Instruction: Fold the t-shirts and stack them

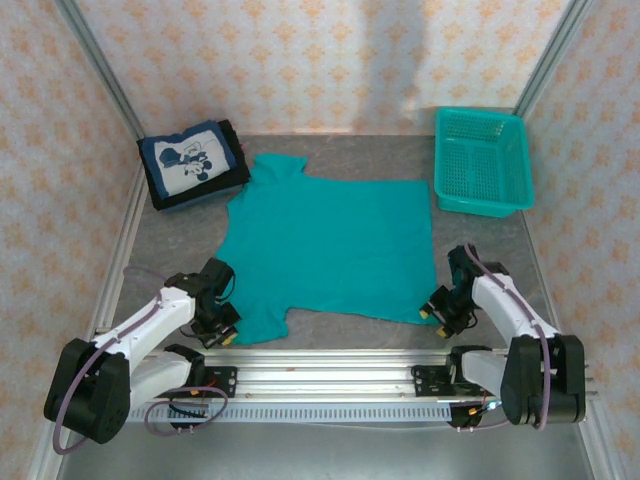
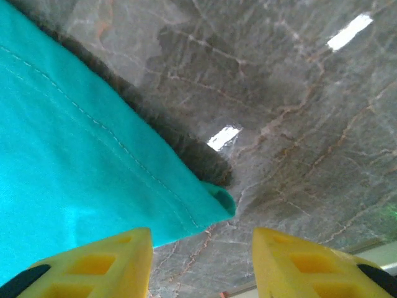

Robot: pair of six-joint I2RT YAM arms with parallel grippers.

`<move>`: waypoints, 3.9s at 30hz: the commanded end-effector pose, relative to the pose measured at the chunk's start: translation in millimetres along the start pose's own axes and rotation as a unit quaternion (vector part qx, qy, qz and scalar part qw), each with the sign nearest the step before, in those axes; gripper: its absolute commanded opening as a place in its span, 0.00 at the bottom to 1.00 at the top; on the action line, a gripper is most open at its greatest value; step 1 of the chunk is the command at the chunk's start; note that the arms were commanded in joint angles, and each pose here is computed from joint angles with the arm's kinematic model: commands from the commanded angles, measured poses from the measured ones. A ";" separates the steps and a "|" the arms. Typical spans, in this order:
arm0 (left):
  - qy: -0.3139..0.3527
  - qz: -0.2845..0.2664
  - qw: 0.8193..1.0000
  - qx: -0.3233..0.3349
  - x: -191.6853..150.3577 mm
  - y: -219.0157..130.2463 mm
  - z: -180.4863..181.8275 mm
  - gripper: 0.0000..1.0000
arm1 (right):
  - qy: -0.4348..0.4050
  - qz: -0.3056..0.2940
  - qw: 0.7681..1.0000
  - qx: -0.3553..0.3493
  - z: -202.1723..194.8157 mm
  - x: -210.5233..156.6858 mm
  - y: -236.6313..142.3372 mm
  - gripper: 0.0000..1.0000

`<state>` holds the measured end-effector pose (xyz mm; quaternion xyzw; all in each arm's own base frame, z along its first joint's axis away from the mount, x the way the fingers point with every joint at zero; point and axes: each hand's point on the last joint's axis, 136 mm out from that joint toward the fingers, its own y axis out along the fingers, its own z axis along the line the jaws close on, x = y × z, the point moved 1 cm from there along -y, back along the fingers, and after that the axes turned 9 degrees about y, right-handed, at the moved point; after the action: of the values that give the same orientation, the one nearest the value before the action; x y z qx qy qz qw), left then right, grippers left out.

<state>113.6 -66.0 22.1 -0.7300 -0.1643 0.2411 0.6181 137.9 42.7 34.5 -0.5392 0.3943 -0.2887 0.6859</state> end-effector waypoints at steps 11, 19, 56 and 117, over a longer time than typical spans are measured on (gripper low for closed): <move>0.044 -0.043 0.994 -0.095 16.2 -30.8 -48.3 0.00 | 0.014 -0.059 0.998 0.010 19.6 21.3 -11.7 0.02; 0.034 -0.077 0.991 -0.104 16.9 -65.3 -45.1 0.00 | -0.022 -0.078 0.997 0.015 23.7 16.9 -49.3 0.00; 0.093 -0.160 0.979 -0.080 131.3 -143.7 -94.7 0.00 | -0.098 -0.099 0.990 -0.004 109.2 71.8 -61.1 0.00; 0.099 -0.141 0.984 -0.057 210.5 -100.4 -130.2 0.00 | -0.070 -0.088 0.990 0.088 152.5 95.3 -56.7 0.39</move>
<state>355.2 -44.4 97.8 -0.7529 -0.2011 0.0787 0.6217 326.1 24.3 78.8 -0.5469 0.2603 -0.3350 0.7218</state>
